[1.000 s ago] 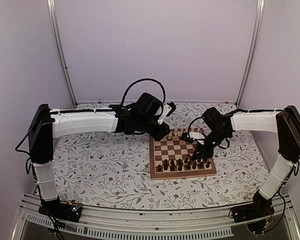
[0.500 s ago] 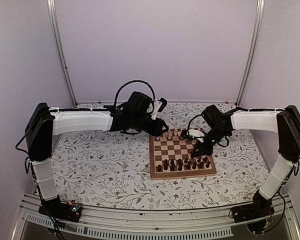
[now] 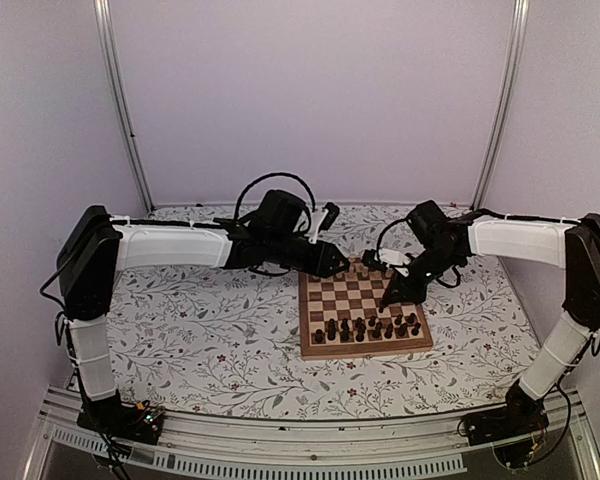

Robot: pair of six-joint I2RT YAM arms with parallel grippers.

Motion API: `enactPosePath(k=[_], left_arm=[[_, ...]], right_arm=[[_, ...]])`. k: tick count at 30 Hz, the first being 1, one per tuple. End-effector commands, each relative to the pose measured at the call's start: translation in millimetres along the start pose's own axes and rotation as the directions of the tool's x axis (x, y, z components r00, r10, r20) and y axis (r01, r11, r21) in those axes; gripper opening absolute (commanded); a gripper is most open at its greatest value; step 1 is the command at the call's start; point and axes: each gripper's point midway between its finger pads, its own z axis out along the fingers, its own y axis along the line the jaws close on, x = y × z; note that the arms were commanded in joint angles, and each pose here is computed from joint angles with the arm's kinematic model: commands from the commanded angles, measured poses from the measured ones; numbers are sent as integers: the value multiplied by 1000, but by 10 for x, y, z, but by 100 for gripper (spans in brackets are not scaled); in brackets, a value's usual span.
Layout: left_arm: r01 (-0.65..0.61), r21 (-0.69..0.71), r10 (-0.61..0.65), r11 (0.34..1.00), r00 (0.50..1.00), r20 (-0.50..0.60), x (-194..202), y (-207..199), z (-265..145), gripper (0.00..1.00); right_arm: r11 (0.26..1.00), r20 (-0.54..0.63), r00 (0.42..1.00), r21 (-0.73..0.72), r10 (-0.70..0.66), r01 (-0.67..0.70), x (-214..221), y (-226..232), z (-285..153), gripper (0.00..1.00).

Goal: Set up the chess pieces on the board
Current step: Pick up the chess piece from the chessboard.

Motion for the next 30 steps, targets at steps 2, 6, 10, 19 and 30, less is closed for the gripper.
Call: enactPosePath(k=[2, 6, 10, 19, 30], left_arm=[[81, 82, -83, 993, 996, 14, -14, 59, 3, 35], [131, 141, -132, 981, 991, -6, 37, 21, 27, 37], [131, 142, -131, 981, 991, -8, 69, 35, 42, 37], [78, 92, -78, 993, 997, 5, 73, 93, -64, 37], [65, -149, -61, 987, 998, 30, 66, 659, -592, 37]], right_arm=[[997, 89, 993, 29, -74, 72, -316, 9, -273, 7], [995, 144, 984, 7, -101, 101, -483, 65, -397, 7], [995, 143, 984, 15, -105, 104, -524, 30, -415, 7], [996, 112, 989, -2, -92, 93, -459, 26, -342, 8], [995, 39, 995, -37, -91, 92, -452, 13, -170, 9]])
